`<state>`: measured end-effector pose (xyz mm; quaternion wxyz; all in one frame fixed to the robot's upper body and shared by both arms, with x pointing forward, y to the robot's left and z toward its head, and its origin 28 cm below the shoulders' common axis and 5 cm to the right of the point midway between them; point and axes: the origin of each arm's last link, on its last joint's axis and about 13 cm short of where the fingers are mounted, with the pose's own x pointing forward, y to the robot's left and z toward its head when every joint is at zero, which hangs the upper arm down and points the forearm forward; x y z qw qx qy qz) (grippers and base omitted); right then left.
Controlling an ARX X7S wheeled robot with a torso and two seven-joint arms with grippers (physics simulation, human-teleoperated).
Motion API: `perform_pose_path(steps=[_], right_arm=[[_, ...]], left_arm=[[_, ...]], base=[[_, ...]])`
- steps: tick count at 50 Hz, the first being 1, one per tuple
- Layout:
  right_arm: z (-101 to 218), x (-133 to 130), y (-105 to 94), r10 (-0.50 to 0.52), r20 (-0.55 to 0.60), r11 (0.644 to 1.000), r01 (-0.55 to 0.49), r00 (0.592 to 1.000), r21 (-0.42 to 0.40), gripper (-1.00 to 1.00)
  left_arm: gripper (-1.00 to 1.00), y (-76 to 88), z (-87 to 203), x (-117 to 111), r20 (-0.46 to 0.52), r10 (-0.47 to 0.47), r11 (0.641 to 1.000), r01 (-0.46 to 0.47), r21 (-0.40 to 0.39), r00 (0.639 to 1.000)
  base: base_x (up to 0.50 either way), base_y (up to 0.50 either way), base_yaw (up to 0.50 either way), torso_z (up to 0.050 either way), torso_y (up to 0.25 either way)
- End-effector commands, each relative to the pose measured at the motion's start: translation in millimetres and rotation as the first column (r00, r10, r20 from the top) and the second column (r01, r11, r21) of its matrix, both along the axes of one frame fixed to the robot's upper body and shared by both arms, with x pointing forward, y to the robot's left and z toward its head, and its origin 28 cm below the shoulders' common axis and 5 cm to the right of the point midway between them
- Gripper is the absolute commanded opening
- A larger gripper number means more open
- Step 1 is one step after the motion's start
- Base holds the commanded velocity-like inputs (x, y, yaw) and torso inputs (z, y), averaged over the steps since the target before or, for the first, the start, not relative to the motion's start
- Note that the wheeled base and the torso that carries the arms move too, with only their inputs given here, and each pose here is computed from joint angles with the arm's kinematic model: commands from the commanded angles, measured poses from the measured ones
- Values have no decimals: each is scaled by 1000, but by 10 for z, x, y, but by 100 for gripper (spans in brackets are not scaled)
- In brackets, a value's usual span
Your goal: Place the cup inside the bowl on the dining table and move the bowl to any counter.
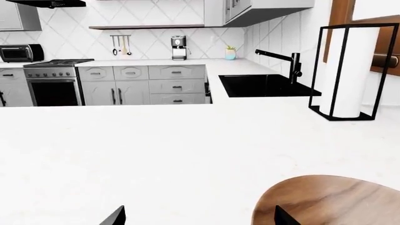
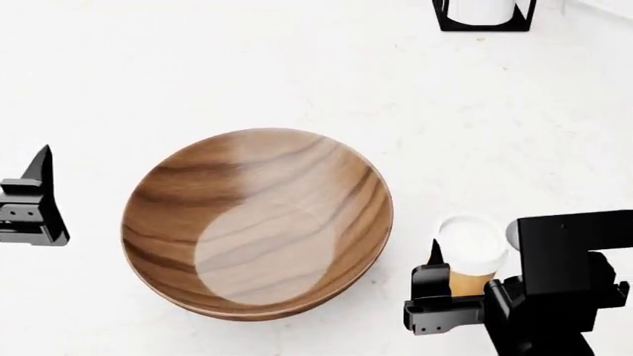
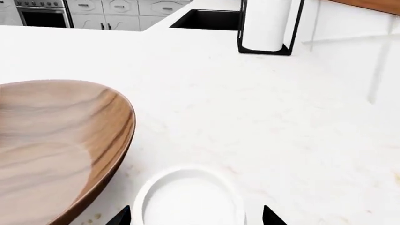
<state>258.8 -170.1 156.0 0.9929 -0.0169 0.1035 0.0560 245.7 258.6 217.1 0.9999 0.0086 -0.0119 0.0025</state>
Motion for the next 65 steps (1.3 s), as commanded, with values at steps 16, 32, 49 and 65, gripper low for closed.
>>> perform_pose_path(steps=[16,32,49,65], right_arm=[[-180,177,5,31,-58,999,-30,998,28,100],[-124,167,19,12,-13,1000,-12,1000,12,-100],[330,192,43,3,101,997,4,995,-73,-100],[946,432,178,74,203,990,-47,976,-131,-100]], left_arm=[[100,0,-9,19,3,8,1000,-8,-3,1000],[100,-3,-26,19,-1,6,1000,-6,0,1000],[100,27,-42,28,-3,11,1000,-11,-3,1000],[100,53,-70,36,-64,26,996,-31,-79,998]], base=[[0,0,0,0,0],[0,0,0,0,0],[0,0,0,0,0],[0,0,0,0,0]])
